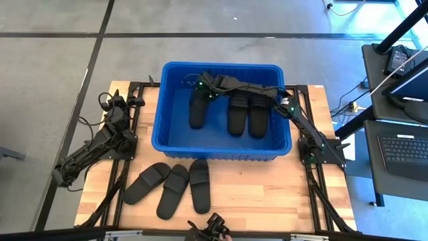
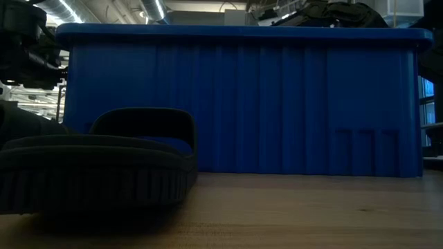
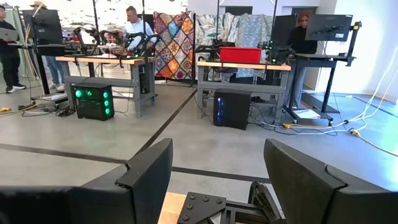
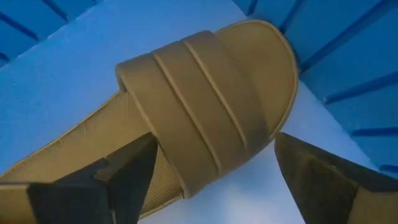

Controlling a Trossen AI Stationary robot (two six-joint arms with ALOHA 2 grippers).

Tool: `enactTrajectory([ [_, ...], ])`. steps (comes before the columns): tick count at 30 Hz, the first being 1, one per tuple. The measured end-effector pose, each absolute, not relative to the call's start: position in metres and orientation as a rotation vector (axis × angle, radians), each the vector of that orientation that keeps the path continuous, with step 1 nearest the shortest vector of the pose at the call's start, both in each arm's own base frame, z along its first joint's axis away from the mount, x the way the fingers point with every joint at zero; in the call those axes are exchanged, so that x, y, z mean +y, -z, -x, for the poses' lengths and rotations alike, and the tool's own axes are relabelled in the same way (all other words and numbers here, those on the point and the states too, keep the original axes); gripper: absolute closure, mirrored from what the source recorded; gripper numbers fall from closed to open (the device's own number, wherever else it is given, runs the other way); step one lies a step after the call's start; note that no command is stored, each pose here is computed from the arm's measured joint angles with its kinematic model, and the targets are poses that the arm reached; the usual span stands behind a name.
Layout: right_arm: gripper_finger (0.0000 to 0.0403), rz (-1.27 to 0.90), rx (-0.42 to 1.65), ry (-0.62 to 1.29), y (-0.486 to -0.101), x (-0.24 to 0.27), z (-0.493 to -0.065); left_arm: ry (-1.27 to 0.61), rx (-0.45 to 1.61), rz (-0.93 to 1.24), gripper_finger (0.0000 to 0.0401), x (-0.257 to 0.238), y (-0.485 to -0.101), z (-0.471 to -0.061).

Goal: Pick and place slides into bin
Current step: Put the black slide in the blue bin

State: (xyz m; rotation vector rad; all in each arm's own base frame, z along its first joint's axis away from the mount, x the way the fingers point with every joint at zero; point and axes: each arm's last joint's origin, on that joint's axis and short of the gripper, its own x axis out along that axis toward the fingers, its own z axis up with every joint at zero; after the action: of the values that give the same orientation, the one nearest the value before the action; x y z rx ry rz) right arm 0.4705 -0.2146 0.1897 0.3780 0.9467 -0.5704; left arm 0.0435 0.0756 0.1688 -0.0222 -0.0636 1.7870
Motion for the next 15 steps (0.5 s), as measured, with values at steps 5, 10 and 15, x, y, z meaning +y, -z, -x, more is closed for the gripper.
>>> enactTrajectory([
  [5, 0.0076, -0.349, 0.967, 0.617, -0.1891, -0.2147, -0.4687, -1.787, -0.063, 0.022, 0.0153, 0.0757, -0.1687, -0.0435],
  [10, 0.0076, -0.327, 0.972, 0.636, -0.1891, -0.2165, -0.4677, -1.787, -0.064, 0.022, 0.0153, 0.0756, -0.1688, -0.0435],
  [15, 0.0076, -0.32, 0.974, 0.645, -0.1891, -0.2187, -0.4666, -1.787, -0.063, 0.022, 0.0153, 0.0756, -0.1688, -0.0435],
])
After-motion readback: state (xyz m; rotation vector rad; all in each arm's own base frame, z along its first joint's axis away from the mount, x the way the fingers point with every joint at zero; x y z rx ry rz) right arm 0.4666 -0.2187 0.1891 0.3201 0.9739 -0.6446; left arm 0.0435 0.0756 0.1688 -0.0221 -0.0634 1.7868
